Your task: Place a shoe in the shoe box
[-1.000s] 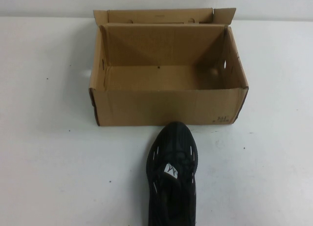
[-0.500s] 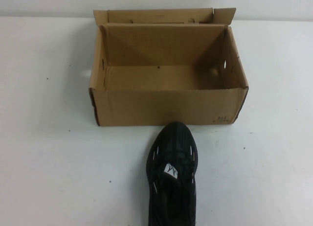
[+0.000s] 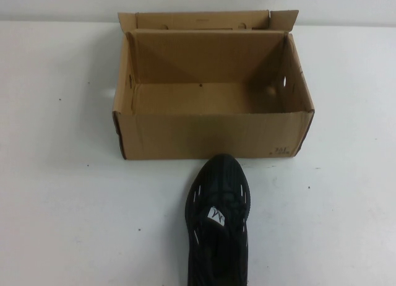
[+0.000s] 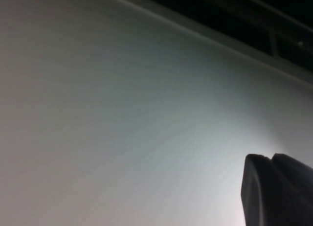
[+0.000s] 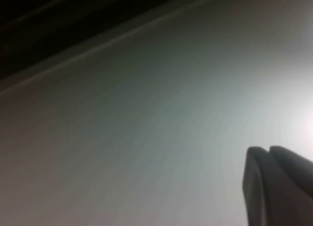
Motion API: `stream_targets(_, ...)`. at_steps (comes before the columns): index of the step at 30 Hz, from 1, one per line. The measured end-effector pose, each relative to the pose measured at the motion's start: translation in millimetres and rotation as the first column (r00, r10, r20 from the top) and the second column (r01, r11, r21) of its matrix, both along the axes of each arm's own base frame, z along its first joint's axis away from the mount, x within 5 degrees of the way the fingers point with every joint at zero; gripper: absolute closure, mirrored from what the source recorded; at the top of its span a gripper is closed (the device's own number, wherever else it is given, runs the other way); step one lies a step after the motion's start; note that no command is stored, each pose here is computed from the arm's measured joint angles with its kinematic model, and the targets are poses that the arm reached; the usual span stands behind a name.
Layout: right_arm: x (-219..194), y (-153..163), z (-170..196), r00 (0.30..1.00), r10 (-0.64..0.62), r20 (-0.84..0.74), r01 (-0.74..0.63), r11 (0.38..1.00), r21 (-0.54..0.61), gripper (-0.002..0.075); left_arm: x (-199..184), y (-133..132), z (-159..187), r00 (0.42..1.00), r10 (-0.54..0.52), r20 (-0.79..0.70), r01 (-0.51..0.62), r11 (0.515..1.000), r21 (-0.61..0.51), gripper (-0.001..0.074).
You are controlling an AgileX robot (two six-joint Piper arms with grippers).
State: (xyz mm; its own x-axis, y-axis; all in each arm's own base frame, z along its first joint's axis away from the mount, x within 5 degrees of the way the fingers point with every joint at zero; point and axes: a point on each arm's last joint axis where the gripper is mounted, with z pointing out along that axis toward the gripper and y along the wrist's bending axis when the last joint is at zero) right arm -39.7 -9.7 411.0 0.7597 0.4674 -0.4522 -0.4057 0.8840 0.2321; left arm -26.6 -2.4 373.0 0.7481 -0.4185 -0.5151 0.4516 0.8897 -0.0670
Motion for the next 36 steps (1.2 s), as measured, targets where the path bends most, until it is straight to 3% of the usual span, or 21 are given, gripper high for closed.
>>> stream_targets(6, 22, 6, 30, 0.957, 0.13, -0.261, -0.124, 0.992, 0.039, 0.0743, -9, 7, 29, 0.982, 0.045, -0.184, -0.044, 0.999, 0.01, 0.0738)
stream_targets(10, 59, 13, 26, 0.841, 0.14, -0.523, -0.142, 0.989, 0.036, 0.0743, 9, 6, 29, 0.923, 0.075, -0.376, -0.064, 0.997, 0.043, 0.0738)
stream_targets(15, 113, 22, -6, 0.533, 0.106, -0.839, -0.155, 0.988, 0.026, 0.0743, 23, 5, 14, 0.842, 0.113, -0.527, -0.079, 0.993, 0.088, 0.0738)
stream_targets(18, 135, 25, -25, 0.348, 0.014, -0.937, -0.161, 0.986, -0.045, 0.0743, 27, 5, 7, 0.803, 0.129, -0.582, -0.083, 0.991, 0.106, 0.0738)
stream_targets(24, 157, 37, -44, 0.143, 0.083, -0.986, -0.243, 0.969, 0.047, 0.0743, 33, 7, -10, 0.681, 0.163, -0.714, -0.085, 0.986, 0.144, 0.0738)
stream_targets(29, 173, 53, -54, 0.093, 0.027, -0.995, -0.444, 0.896, -0.018, 0.0743, 35, 8, -18, 0.608, 0.18, -0.774, -0.082, 0.983, 0.164, 0.0738)
stream_targets(36, 193, 72, -56, 0.168, 0.021, -0.986, -0.638, 0.765, -0.093, 0.0731, 42, 7, -29, 0.489, 0.196, -0.85, -0.066, 0.98, 0.188, 0.0738)
